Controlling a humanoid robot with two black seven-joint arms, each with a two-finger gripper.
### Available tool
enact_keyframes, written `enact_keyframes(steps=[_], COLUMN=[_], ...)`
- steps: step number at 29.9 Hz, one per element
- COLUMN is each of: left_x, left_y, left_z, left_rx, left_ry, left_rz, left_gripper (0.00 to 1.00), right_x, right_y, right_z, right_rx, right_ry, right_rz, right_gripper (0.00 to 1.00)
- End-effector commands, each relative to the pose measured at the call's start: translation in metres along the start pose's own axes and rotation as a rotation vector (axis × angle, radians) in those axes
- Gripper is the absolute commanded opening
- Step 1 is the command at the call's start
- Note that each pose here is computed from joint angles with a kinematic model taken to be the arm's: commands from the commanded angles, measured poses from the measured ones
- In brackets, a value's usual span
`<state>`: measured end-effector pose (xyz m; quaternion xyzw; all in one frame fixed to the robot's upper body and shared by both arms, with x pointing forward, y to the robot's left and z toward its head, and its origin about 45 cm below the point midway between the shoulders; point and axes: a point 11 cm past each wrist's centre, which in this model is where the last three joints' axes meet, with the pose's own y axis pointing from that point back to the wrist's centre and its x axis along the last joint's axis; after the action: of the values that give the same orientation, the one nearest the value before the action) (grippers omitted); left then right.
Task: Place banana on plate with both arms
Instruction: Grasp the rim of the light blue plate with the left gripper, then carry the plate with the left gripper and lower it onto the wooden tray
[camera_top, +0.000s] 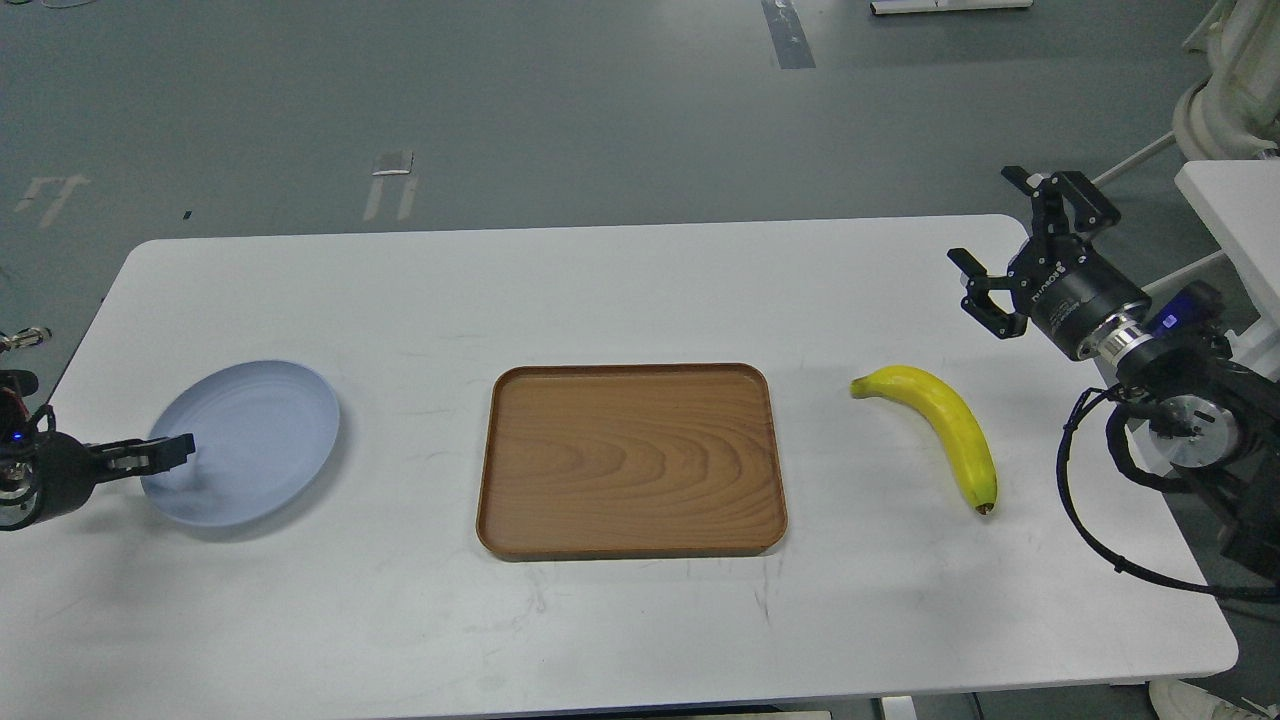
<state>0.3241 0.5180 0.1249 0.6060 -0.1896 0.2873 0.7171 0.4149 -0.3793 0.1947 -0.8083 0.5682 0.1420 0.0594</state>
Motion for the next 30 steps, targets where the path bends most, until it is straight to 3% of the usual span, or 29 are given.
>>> enact_keyframes(steps=[1, 2, 4, 21, 28, 30], left_x=[0.000, 0.001, 0.003, 0.024, 0.079, 0.089], left_y=[0.000, 0.000, 0.000, 0.001, 0.004, 0.005], left_z=[0.001, 0.001, 0.001, 0.008, 0.058, 0.091], left_rx=[-0.004, -0.005, -0.007, -0.030, -0.168, -0.264], left_ry=[0.011, 0.014, 0.029, 0.035, 0.152, 0.153], left_rz=[0.004, 0.007, 0.019, 0.114, 0.029, -0.004], left_gripper=[0.31, 0.24, 0.00, 0.00, 0.00, 0.00], right_x=[0.000, 0.000, 0.000, 0.000, 0.004, 0.004], right_y=[0.001, 0.001, 0.000, 0.000, 0.002, 0.002], right_z=[0.001, 0.001, 0.000, -0.001, -0.005, -0.005], right_rx=[-0.002, -0.002, 0.000, 0.001, 0.004, 0.004], right_ry=[0.000, 0.000, 0.000, 0.001, 0.012, 0.012], right_rz=[0.001, 0.001, -0.001, 0.000, 0.006, 0.006], right_gripper=[1.00, 1.00, 1.00, 1.00, 1.00, 1.00])
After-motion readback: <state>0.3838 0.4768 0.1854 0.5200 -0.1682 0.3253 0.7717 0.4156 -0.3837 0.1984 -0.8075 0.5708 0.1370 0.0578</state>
